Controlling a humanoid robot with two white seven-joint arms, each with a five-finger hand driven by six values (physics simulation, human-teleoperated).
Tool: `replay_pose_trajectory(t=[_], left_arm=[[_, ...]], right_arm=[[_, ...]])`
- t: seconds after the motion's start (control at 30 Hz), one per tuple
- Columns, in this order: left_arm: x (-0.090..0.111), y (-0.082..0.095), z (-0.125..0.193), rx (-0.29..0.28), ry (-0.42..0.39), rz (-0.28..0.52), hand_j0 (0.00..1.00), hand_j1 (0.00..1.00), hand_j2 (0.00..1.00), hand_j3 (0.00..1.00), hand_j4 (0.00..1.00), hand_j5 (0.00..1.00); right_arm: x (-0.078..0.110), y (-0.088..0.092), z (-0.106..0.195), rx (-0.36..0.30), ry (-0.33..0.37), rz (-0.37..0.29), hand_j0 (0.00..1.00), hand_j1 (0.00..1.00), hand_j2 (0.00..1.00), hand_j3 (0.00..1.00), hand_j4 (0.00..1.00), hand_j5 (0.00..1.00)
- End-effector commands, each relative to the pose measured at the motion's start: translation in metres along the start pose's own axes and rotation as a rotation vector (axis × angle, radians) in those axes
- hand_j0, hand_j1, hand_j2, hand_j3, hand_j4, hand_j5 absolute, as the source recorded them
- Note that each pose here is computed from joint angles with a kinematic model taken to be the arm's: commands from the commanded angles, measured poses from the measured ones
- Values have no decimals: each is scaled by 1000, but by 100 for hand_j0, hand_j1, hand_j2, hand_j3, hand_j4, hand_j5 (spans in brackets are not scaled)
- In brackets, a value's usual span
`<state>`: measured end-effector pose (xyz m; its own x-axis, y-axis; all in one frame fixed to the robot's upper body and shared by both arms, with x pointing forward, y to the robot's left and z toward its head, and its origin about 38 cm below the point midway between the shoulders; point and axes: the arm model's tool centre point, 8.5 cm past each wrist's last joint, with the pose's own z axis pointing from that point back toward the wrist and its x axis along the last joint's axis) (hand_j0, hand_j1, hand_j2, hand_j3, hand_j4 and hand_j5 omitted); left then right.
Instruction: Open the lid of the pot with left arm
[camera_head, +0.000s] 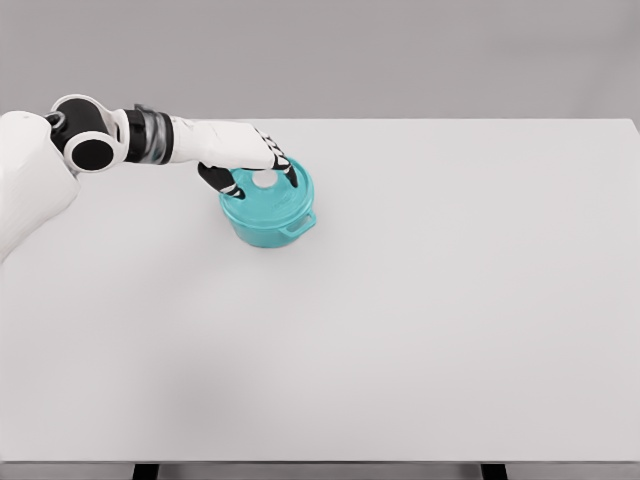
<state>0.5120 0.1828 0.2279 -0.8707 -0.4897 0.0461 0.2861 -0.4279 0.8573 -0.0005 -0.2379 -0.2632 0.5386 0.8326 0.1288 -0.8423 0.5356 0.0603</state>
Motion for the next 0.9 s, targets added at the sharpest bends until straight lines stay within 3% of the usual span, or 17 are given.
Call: replay_pose_trajectory(t=[0.0, 0.13, 0.37, 0.63, 0.87], left_arm=[[0, 0, 0, 4, 1, 5, 71, 71, 71, 71, 71, 71], [-1, -1, 1, 2, 3, 6, 65, 65, 65, 65, 65, 65], [-1, -1, 0, 1, 2, 7, 63, 63, 63, 63, 63, 63], [0, -1, 0, 1, 0, 5, 45, 45, 45, 45, 45, 45], [-1, 1, 3, 7, 4, 4, 39, 39, 39, 39, 39, 39]], right_arm=[[0, 0, 0, 0, 0, 0, 100, 100, 100, 100, 100, 100], [0, 0, 0, 0, 0, 0, 100, 100, 100, 100, 100, 100], [0, 0, 0, 0, 0, 0, 100, 100, 100, 100, 100, 100], [0, 0, 0, 0, 0, 0, 100, 100, 100, 100, 100, 100], [0, 0, 0, 0, 0, 0, 100, 100, 100, 100, 100, 100]])
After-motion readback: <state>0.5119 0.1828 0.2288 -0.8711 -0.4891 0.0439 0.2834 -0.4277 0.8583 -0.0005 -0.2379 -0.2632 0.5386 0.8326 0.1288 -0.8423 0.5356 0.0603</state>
